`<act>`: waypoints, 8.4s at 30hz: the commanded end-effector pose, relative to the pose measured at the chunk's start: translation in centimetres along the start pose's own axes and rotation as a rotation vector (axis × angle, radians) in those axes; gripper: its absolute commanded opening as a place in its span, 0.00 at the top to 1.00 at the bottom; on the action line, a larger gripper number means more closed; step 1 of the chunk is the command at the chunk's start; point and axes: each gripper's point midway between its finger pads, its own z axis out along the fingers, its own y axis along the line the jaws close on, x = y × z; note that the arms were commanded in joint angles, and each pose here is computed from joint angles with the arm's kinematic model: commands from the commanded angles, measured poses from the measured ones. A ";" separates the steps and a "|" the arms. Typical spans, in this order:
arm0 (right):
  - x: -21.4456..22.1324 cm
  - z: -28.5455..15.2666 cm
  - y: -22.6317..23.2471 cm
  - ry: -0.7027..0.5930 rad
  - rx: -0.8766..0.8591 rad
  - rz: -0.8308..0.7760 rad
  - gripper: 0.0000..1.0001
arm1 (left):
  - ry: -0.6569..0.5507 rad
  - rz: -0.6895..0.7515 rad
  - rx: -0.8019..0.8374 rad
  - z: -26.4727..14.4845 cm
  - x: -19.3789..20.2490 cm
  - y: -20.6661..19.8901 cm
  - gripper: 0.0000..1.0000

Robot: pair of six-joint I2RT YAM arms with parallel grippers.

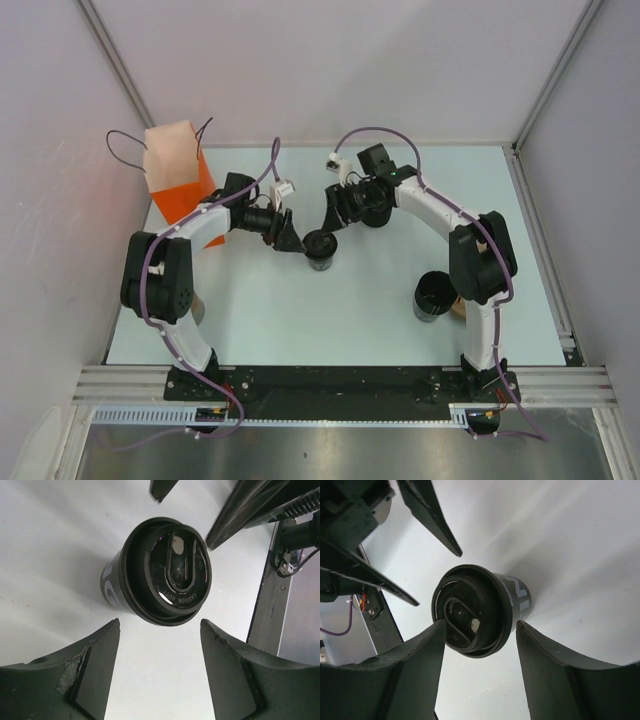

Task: Pack the takeout coffee

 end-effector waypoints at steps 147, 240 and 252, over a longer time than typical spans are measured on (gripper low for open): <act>-1.3 -7.6 -0.4 -0.080 0.292 -0.258 0.34 | -0.036 0.221 -0.066 -2.5 -6.3 -5.1 0.00; 1.9 0.1 0.9 0.100 0.548 -0.271 0.63 | -0.517 0.330 -1.034 -25.7 -1.7 -8.5 0.00; 2.3 0.1 0.9 0.122 0.571 -0.302 0.75 | -0.522 0.324 -1.024 -25.7 -1.6 -8.4 0.00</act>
